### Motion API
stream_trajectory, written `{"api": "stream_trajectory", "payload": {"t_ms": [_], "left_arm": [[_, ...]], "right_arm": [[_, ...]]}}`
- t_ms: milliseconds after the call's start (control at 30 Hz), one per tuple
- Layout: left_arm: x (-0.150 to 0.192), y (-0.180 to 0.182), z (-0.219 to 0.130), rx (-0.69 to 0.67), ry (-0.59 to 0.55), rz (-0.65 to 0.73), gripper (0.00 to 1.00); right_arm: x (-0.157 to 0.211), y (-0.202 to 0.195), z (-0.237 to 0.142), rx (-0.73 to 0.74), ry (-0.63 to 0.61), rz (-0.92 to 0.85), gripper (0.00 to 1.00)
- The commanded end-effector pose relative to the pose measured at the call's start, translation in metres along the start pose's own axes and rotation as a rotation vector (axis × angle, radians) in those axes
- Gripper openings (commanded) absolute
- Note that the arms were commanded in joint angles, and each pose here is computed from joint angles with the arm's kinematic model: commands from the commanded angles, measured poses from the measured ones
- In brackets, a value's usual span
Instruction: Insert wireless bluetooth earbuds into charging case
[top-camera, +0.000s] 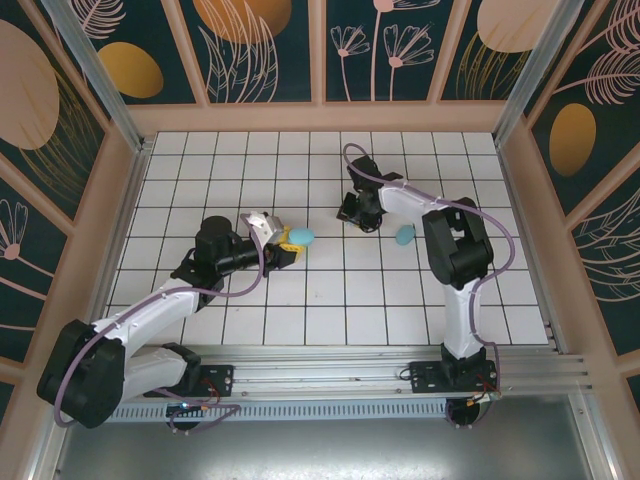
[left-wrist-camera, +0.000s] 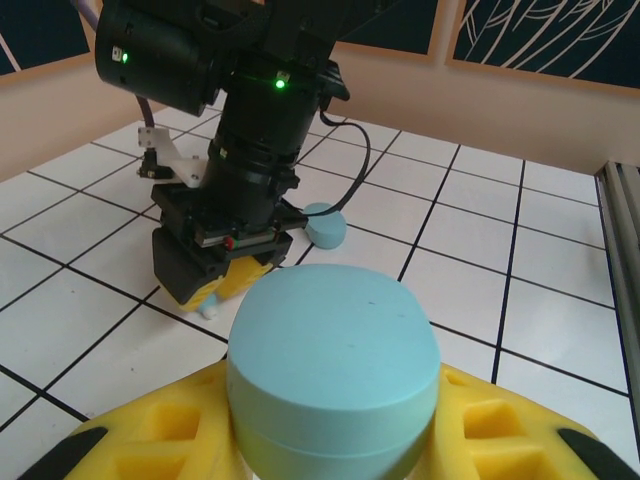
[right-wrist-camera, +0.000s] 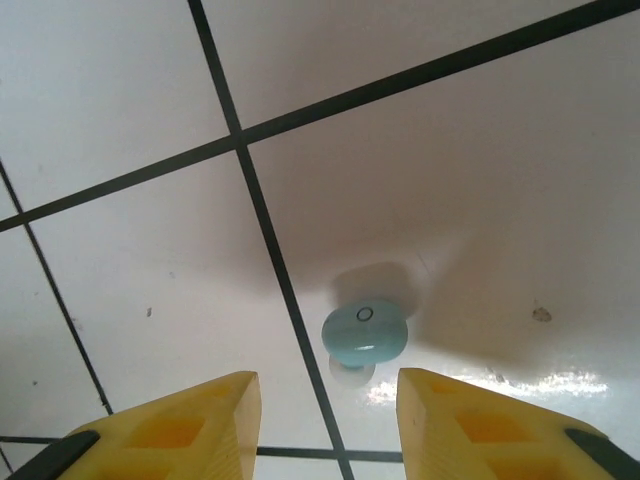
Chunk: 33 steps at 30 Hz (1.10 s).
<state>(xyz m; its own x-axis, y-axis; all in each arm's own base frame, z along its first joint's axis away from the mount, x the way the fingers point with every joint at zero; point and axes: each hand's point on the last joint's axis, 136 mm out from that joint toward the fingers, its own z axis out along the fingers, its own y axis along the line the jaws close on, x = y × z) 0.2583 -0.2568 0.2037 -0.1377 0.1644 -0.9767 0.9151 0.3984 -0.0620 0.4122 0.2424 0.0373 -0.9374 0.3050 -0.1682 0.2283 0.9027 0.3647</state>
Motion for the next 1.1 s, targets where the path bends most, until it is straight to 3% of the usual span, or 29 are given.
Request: {"api": "stream_trajectory", "payload": {"t_ms": [0,733,1067], "left_arm": [[-0.01,-0.006,-0.003,0.015,-0.04,0.035,0.0],[-0.01,-0.006,-0.004,0.004,-0.04,0.037,0.0],[-0.011,-0.005,-0.005,-0.002,-0.043,0.04,0.0]], "right_arm": [[-0.003,-0.005,0.007,0.052,0.004,-0.002,0.41],[-0.011,0.001,0.021,0.145,0.022,-0.138,0.37],[-0.014,-0.009,0.009,0.264,-0.013,-0.237,0.37]]}}
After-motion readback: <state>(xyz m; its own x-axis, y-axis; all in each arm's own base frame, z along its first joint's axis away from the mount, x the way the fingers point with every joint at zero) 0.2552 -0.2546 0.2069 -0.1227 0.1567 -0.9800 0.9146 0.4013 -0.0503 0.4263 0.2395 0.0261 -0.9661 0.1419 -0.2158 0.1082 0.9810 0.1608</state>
